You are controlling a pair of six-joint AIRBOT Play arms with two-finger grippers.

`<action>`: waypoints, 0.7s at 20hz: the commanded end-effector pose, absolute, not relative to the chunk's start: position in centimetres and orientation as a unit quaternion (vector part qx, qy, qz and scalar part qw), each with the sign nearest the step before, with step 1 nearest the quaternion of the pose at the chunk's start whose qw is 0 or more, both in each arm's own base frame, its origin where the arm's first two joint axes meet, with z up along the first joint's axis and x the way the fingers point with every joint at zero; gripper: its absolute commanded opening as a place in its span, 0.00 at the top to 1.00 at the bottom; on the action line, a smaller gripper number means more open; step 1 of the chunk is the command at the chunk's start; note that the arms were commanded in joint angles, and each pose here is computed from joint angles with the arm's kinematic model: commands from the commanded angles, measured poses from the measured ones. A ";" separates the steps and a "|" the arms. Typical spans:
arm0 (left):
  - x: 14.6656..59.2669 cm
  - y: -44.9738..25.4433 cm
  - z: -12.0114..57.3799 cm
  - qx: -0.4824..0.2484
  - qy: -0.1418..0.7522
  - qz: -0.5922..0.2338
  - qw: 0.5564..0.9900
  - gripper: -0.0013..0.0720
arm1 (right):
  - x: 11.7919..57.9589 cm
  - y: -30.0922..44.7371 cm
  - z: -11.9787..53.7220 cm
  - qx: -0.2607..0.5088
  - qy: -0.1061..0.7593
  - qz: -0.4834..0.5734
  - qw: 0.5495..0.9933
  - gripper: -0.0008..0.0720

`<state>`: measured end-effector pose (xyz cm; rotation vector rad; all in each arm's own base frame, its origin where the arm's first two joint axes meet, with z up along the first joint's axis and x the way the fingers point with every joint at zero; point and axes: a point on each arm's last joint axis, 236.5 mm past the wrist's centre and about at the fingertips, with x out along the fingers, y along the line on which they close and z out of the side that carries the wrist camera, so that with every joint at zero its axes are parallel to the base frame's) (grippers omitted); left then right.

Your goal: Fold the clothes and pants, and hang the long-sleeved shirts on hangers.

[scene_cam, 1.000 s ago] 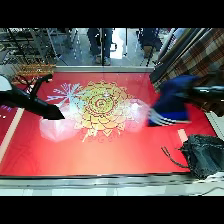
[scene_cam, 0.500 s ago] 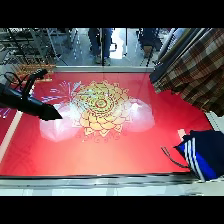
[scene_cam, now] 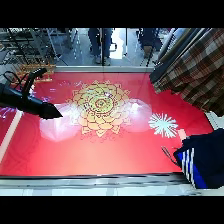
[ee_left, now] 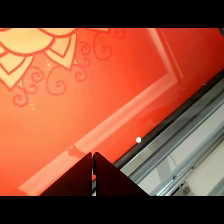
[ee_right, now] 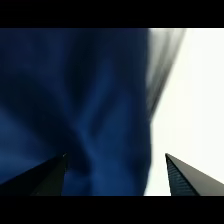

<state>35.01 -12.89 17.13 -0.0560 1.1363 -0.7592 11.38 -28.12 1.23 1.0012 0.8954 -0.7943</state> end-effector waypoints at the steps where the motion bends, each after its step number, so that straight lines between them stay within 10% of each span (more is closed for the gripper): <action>1: 35.0 -12.9 17.2 -0.026 0.524 -0.350 0.776 0.96 | 14.2 -27.7 8.0 0.403 0.417 -0.302 0.757 0.05; 10: 36.5 -7.4 14.7 -0.025 0.572 -0.196 0.796 0.96 | 36.8 -3.7 13.1 0.239 0.419 0.095 0.871 0.07; 14: 37.3 -3.9 13.9 -0.012 0.579 -0.112 0.807 0.96 | 41.6 5.2 11.9 0.070 0.366 0.140 0.917 0.93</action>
